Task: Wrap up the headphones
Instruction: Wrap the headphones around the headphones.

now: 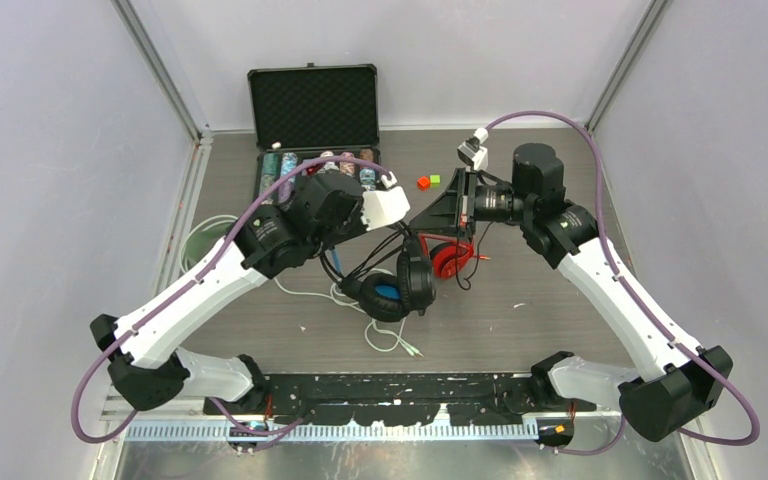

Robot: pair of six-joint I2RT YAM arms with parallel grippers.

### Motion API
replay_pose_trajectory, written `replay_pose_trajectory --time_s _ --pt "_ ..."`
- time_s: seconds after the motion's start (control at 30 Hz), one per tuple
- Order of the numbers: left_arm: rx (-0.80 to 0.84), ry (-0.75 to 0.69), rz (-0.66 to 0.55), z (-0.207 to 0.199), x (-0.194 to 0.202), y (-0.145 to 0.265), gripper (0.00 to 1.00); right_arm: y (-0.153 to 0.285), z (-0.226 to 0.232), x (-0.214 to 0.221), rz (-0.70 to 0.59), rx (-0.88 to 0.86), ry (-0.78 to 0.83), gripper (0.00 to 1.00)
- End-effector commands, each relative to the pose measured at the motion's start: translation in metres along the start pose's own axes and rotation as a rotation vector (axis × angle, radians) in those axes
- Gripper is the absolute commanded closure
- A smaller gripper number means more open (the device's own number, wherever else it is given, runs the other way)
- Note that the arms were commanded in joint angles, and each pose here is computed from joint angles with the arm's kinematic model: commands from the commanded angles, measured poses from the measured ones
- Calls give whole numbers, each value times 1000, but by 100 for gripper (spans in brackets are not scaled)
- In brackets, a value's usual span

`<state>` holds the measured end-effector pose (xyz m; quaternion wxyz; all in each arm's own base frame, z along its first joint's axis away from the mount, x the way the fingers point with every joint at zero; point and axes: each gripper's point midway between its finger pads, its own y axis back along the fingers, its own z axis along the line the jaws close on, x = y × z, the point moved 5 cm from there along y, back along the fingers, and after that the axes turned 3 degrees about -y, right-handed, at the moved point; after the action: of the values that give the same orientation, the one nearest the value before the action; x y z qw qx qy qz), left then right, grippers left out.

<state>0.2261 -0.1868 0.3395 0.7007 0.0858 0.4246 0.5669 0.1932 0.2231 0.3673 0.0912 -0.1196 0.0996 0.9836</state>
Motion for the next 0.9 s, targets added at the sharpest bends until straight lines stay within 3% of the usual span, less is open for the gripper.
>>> replay_pose_trajectory --time_s 0.0,0.33,0.47,0.63,0.87 --pt "14 -106 257 -3 38 7 100 22 57 -14 -123 -183 181 91" --pt "-70 157 390 0 23 -4 100 10 62 -10 -123 -209 154 84" --pt "-101 348 348 3 14 -7 100 -4 57 -1 -95 -193 141 85" --pt "-163 689 313 29 21 -7 100 -16 54 11 -81 -174 140 93" --pt "-220 914 237 48 21 -9 100 -41 53 28 -28 -163 149 98"
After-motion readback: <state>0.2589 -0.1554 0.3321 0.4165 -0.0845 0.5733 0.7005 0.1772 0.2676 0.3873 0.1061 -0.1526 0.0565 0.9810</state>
